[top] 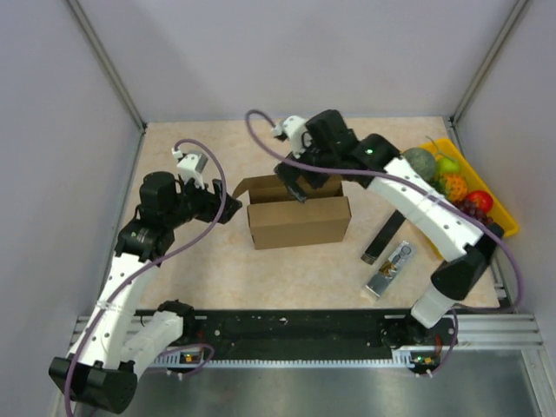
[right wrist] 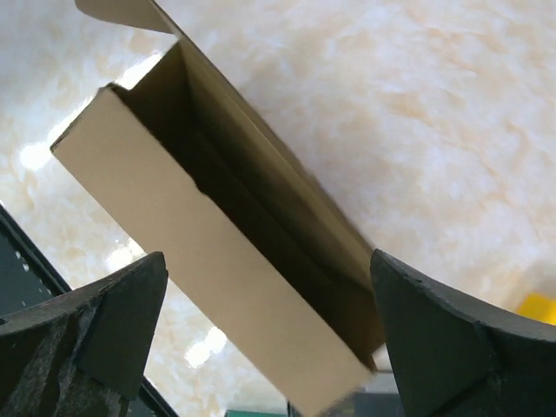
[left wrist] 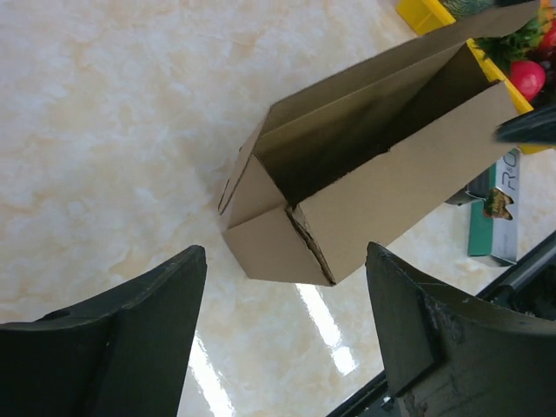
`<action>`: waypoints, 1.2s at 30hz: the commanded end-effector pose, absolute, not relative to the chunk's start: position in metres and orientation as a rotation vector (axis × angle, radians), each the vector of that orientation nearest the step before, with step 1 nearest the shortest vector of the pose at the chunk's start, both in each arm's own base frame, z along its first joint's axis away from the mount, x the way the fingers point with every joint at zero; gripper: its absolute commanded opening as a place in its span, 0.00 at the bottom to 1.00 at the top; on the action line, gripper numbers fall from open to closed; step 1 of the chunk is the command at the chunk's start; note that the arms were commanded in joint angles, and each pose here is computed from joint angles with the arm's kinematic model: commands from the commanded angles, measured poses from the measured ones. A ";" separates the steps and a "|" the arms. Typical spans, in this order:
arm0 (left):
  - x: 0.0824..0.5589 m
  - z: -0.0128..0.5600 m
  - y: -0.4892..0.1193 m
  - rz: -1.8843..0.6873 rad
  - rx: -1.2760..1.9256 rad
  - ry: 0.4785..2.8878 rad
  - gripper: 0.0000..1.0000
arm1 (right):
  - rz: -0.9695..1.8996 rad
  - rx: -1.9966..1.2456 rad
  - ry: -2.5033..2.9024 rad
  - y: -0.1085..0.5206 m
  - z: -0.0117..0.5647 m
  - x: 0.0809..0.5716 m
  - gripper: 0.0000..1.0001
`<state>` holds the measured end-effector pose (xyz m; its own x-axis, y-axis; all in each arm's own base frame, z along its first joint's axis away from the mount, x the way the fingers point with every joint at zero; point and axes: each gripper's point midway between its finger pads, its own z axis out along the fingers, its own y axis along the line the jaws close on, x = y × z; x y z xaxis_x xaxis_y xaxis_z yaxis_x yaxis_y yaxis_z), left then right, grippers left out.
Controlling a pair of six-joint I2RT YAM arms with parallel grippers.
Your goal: Fold the paper box
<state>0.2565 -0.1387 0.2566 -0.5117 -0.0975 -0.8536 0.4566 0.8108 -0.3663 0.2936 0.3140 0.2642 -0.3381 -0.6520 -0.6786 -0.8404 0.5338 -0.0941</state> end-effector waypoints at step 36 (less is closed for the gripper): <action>0.271 0.233 -0.177 -1.182 0.054 2.137 0.90 | 0.972 -0.027 2.282 0.179 0.233 0.316 0.92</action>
<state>0.2581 -0.1657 0.2170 -0.7845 -0.2775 -0.5546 0.2906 0.6256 -0.7240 0.3212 0.1721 0.2066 -0.8249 0.1868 -0.5335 -0.2085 0.7767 0.5943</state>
